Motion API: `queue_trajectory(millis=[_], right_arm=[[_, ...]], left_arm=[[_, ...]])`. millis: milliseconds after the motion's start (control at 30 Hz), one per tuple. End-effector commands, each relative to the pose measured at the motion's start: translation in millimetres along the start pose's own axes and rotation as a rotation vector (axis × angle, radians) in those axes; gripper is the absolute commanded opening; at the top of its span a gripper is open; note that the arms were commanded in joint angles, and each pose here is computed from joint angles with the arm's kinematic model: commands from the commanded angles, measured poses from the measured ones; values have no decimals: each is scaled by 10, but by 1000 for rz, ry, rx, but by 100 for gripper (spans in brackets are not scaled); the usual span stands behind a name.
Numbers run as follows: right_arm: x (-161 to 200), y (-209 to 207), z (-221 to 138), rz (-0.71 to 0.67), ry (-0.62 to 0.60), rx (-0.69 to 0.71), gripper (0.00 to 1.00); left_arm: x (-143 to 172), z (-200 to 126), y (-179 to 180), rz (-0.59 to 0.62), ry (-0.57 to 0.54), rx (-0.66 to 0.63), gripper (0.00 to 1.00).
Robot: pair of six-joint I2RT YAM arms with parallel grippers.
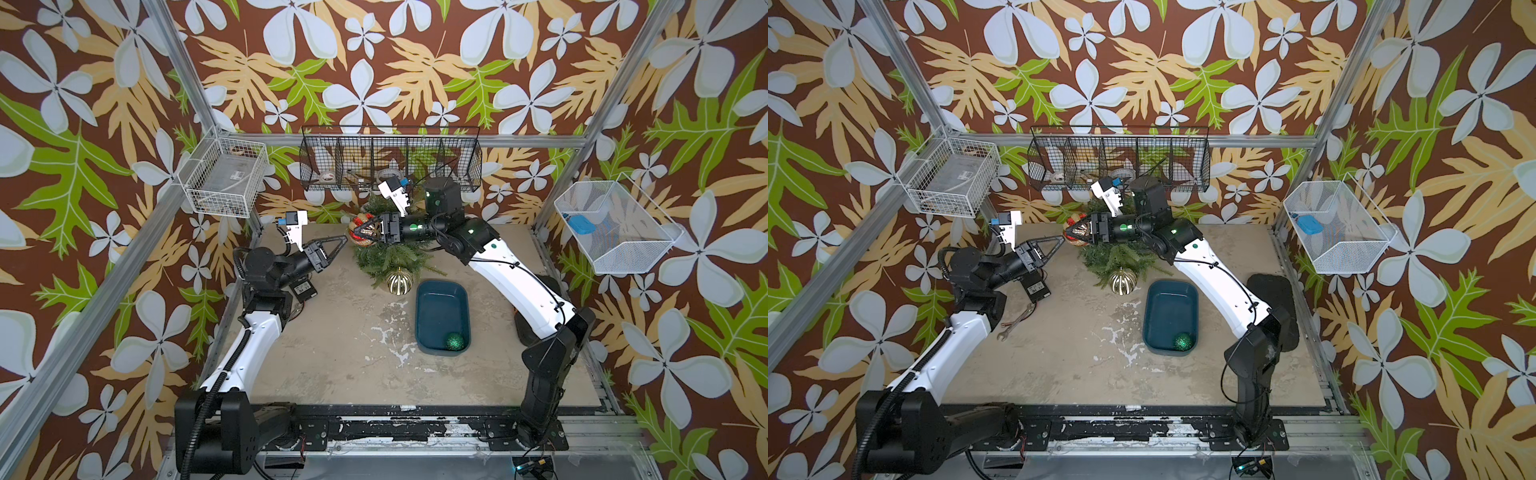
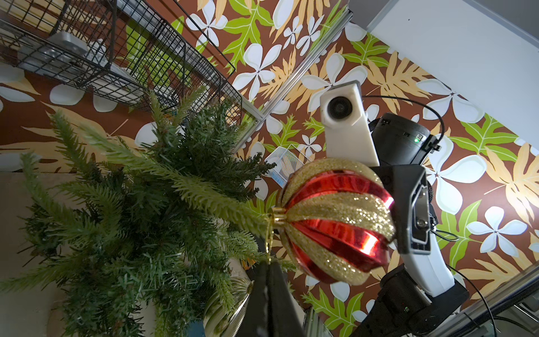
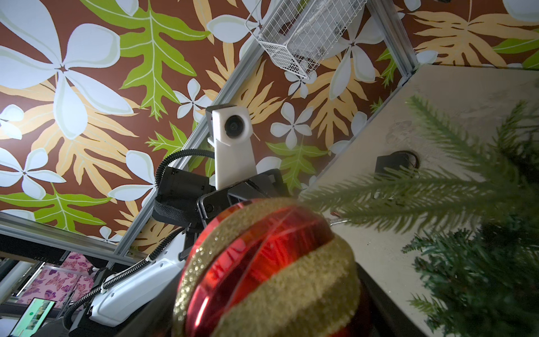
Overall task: Decorate the small christmas tree with ornaments
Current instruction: Hang an ornament on the christmas tree.
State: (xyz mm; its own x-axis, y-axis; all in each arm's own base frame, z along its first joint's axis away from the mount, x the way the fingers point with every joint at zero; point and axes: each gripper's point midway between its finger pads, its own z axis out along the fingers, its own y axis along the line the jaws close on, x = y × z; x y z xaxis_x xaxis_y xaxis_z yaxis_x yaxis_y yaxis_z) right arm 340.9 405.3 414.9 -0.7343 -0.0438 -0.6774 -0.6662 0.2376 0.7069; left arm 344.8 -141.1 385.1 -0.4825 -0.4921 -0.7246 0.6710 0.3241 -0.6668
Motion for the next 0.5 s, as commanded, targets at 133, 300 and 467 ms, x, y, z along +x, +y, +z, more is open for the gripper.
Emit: queue_trajectory(millis=[133,300,467], right_arm=[[-42,158,-91,-55,-28,-31,64],[-37,136,-76,-53,-27,-30,64],[-42,137,-32,-47,-23,-41,64]], left_arm=[[-27,-74,-76,55,-21,-14,0],[7,-99,-44,71,-17,-42,0],[27,-98,-17,75,-7,-52,0]])
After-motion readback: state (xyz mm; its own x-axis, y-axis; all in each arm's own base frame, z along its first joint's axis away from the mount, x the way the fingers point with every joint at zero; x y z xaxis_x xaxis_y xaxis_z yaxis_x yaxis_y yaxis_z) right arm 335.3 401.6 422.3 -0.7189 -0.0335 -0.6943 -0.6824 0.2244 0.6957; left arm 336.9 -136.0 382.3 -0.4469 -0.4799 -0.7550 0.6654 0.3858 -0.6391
